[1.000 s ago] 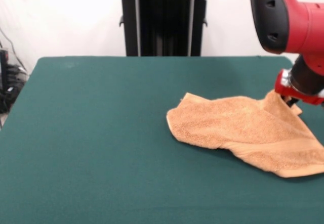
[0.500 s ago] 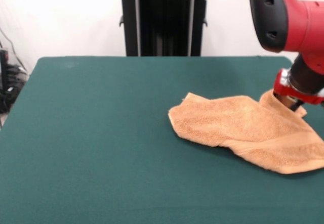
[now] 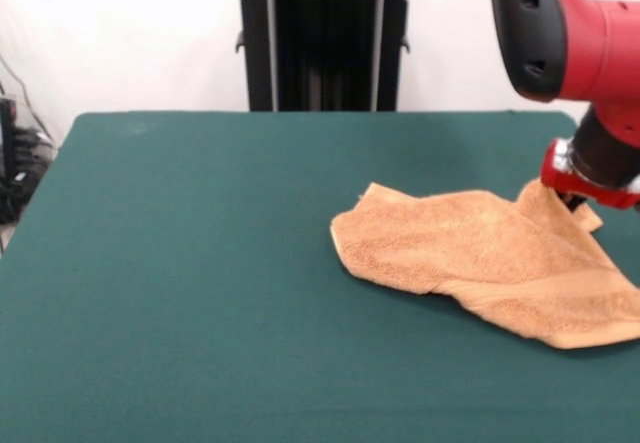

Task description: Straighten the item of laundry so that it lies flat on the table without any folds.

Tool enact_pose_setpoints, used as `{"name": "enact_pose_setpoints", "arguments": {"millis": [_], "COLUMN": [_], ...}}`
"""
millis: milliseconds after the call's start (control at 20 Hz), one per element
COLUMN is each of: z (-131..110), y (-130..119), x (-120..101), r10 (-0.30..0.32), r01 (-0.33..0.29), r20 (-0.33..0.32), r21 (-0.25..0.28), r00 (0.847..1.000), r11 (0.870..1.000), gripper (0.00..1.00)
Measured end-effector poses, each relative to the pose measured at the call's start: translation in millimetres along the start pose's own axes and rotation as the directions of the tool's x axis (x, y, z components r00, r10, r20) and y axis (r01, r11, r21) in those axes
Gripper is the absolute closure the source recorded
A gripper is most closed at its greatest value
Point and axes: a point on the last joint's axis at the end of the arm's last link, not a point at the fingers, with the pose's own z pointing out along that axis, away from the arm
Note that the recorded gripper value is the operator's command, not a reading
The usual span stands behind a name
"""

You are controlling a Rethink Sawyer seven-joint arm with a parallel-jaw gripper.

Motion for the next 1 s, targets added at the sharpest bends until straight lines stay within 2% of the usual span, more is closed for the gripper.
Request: {"name": "enact_pose_setpoints", "arguments": {"millis": [350, 850, 1000], "z": [0, -2, -13], "y": [-1, -1, -1], "x": [2, 4, 6], "r10": [0.003, 0.002, 0.001], "r01": [-0.002, -0.002, -0.001], "r20": [0.026, 0.028, 0.017], "r21": [-0.014, -0.016, -0.016], "r00": [1.000, 1.000, 1.000], "r11": [1.000, 1.000, 1.000], "gripper": [1.00, 1.00, 1.00]}}
